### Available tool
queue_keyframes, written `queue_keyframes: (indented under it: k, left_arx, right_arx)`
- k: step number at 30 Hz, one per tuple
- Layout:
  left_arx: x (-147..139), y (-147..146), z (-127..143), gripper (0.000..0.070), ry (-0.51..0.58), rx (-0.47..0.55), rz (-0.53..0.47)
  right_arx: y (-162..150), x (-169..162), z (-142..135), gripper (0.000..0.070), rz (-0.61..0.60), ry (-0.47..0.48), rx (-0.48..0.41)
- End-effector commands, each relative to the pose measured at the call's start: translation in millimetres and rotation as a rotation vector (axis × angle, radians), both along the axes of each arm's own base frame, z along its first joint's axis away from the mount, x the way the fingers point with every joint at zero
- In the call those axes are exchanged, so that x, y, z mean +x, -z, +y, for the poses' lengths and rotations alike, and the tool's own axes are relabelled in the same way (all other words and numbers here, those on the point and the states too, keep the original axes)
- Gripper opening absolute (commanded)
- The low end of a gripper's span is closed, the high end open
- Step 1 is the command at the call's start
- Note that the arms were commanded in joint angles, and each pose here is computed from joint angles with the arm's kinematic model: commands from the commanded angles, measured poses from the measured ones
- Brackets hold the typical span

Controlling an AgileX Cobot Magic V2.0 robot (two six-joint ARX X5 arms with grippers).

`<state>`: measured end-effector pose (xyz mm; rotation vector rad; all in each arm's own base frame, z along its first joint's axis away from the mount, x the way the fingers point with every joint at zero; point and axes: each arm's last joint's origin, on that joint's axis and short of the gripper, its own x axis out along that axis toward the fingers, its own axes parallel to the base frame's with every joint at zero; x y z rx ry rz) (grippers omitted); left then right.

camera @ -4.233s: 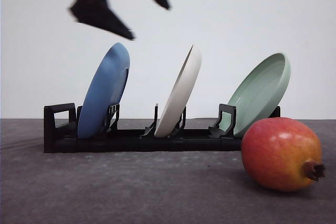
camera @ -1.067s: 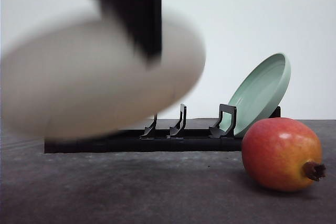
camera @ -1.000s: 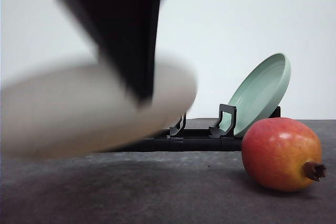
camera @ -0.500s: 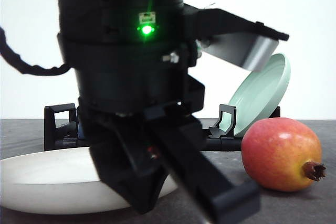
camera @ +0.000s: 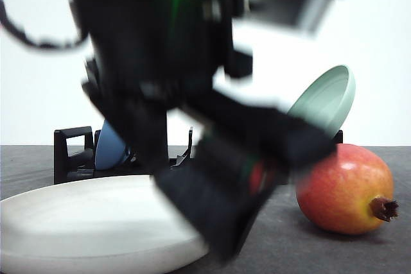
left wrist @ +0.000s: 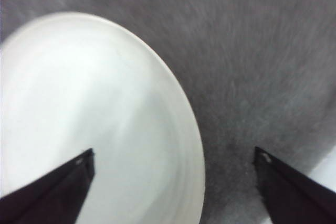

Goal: Place pomegranate in white plate

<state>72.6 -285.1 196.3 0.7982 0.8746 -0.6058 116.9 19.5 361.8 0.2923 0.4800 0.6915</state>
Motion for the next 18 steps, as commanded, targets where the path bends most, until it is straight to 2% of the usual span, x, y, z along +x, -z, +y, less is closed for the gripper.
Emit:
queue_keyframes:
  k: [1,6,10,13,18]
  left_arx:
    - [-4,-13,1,0.0642,-0.022,-0.064,-0.01]
    - [-9,-57,28,0.0638,-0.092,-0.227,-0.012]
    - [-15,-93,60,0.0638,-0.123,-0.364,-0.018]
    - [-20,-119,87,0.0637,-0.118,-0.483,-0.034]
    - [-29,-151,132,0.0635,-0.1,-0.672,-0.061]
  right_arx:
    - [-3,1,1,0.0632,0.008,-0.009,0.004]
    - [6,4,6,0.0632,0.106,-0.048,0.002]
    - [16,12,13,0.0631,0.226,-0.095,-0.012]
    - [27,21,21,0.0632,0.326,-0.11,-0.057]
    - [47,40,41,0.0633,0.461,-0.12,-0.186]
